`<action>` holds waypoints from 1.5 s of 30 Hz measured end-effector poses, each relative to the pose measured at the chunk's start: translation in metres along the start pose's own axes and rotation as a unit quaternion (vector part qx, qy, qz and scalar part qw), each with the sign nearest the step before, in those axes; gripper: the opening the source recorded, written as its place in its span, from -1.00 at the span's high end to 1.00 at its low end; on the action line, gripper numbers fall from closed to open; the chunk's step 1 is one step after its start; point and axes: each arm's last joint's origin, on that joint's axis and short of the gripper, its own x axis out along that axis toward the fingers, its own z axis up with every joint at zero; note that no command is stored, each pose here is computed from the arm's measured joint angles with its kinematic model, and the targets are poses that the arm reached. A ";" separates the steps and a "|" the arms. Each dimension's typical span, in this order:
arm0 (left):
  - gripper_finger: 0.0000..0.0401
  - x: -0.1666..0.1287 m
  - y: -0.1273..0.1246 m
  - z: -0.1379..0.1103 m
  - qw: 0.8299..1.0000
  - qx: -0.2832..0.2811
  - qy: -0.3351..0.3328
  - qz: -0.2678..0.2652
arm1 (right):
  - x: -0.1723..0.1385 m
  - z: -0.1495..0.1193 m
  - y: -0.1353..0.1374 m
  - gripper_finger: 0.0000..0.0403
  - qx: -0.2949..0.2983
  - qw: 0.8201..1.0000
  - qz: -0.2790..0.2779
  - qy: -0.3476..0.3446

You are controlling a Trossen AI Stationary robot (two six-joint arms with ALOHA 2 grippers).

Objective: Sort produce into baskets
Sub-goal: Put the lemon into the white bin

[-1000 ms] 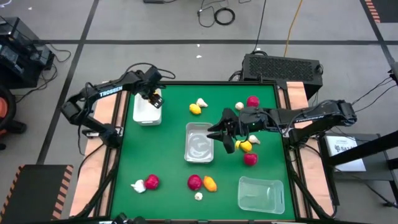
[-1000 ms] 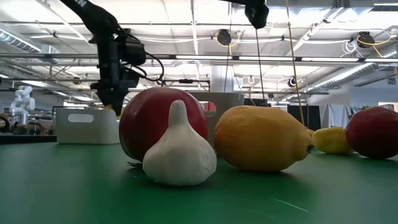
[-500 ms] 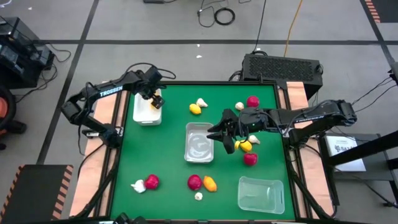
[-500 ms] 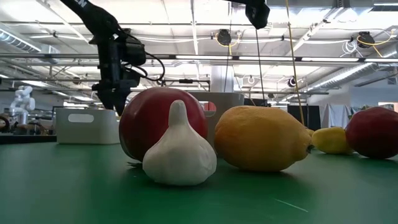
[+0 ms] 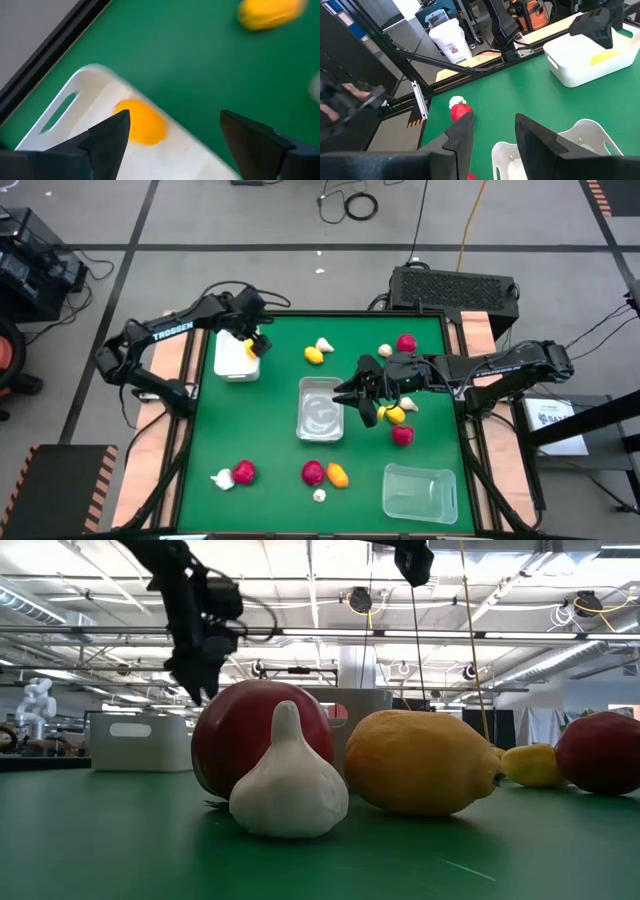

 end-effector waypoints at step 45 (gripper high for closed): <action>-0.46 -0.017 -0.382 -0.065 0.810 0.479 -0.163 -0.296 | -0.055 -0.114 0.128 0.33 0.071 0.967 0.096 0.225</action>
